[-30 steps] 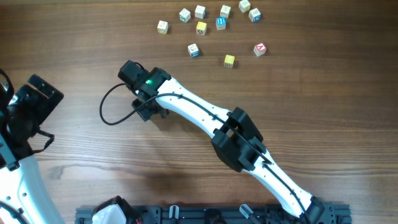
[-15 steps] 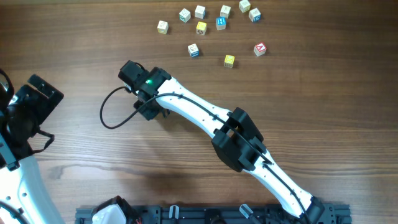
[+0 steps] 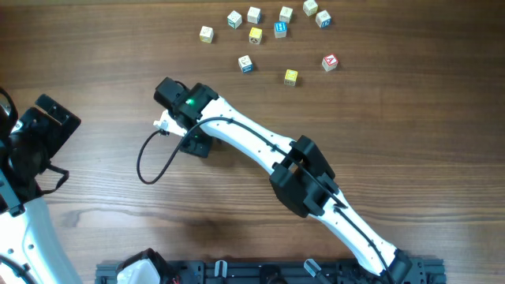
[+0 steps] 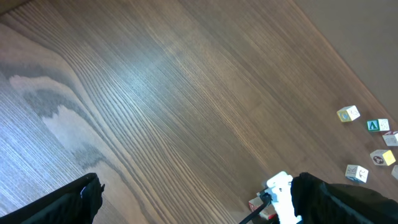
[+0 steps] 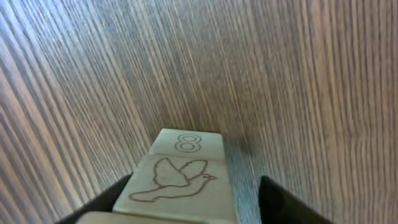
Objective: Form a tower
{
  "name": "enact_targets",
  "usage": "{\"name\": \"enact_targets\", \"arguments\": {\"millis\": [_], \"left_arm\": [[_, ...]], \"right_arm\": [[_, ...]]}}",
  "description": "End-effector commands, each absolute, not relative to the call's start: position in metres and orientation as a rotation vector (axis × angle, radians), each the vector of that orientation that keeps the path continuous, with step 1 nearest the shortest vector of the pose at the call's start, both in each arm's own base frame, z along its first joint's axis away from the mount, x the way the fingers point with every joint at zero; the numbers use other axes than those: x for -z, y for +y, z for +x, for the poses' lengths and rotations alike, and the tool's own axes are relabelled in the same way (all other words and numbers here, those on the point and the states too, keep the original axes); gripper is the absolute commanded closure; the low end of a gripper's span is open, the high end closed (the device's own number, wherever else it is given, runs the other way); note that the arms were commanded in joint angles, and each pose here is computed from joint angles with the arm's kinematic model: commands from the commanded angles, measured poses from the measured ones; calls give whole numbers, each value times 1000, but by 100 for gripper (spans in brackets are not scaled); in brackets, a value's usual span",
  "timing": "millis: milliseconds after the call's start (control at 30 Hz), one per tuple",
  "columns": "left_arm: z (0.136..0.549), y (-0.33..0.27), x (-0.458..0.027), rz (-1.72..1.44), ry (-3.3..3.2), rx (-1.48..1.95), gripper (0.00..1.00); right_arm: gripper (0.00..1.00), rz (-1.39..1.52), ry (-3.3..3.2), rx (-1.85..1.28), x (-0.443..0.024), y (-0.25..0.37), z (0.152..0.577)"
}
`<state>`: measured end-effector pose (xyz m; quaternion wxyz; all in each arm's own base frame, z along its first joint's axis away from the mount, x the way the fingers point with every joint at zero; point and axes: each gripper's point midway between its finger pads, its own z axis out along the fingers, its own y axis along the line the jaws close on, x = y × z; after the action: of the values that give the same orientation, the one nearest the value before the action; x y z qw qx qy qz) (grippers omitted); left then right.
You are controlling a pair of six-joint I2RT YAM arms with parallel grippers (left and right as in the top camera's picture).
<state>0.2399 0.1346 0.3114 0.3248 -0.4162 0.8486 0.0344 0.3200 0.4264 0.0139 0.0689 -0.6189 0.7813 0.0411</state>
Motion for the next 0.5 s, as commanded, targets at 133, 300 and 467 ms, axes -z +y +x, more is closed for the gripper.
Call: {"name": "enact_targets", "arguments": {"millis": [133, 300, 467], "left_arm": [[240, 135, -315, -1096, 2211, -76, 0], [240, 135, -315, -1096, 2211, -76, 0], [240, 135, -315, -1097, 2211, -76, 0]], "right_arm": [[0, -1814, 2435, -130, -3, 424, 314], [0, -1742, 2390, -197, -52, 431, 315], [0, -1693, 2370, -209, -74, 427, 326]]}}
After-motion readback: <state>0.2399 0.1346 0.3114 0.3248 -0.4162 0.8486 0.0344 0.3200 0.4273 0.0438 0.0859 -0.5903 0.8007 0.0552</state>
